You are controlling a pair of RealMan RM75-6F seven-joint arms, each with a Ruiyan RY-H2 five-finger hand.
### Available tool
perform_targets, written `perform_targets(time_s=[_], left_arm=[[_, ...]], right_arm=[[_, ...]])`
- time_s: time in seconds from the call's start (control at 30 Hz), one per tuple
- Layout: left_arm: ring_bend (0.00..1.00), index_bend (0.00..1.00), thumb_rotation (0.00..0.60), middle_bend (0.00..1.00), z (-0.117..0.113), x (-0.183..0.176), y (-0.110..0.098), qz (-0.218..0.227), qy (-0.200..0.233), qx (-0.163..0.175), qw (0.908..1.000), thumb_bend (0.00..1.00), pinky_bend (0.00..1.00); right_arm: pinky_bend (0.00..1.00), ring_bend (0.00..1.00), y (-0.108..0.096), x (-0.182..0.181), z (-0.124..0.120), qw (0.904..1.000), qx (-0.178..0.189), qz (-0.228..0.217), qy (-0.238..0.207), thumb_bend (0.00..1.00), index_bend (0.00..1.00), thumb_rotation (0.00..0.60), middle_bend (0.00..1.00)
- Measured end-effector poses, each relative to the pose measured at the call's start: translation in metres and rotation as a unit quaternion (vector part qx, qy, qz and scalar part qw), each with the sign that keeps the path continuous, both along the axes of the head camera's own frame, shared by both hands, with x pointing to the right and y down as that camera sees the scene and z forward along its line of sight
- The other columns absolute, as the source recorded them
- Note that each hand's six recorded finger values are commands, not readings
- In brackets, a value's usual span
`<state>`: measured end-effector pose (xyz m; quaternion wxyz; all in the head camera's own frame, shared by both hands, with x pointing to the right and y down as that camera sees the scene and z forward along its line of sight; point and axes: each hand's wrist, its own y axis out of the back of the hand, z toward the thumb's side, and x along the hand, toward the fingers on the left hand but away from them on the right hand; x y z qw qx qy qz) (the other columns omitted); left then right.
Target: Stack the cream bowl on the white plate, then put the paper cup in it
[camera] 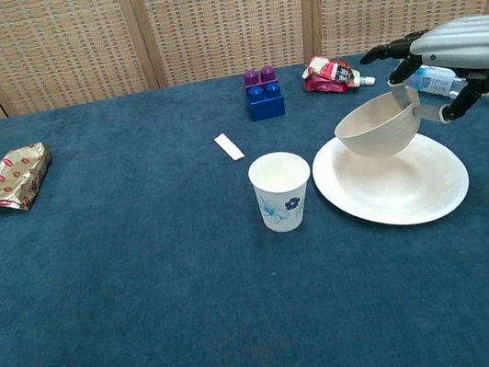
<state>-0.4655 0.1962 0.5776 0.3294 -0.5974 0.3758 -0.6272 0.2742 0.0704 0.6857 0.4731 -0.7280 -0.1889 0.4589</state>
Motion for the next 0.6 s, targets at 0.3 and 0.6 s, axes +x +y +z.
perform_targets(time_s=[0.3, 0.6], left_arm=[[0.00, 0.00, 0.600, 0.00, 0.000, 0.000, 0.001, 0.000, 0.001, 0.001, 1.0000, 0.00, 0.00], [0.00, 0.00, 0.600, 0.00, -0.001, 0.000, 0.001, 0.000, 0.002, 0.002, 1.0000, 0.00, 0.00]], right_arm=[[0.00, 0.00, 0.007, -0.001, 0.010, 0.9999, -0.001, -0.008, 0.015, 0.52, 0.61, 0.600, 0.00], [0.00, 0.00, 0.018, 0.000, 0.013, 0.9996, -0.012, -0.017, 0.018, 0.36, 0.28, 0.600, 0.00]])
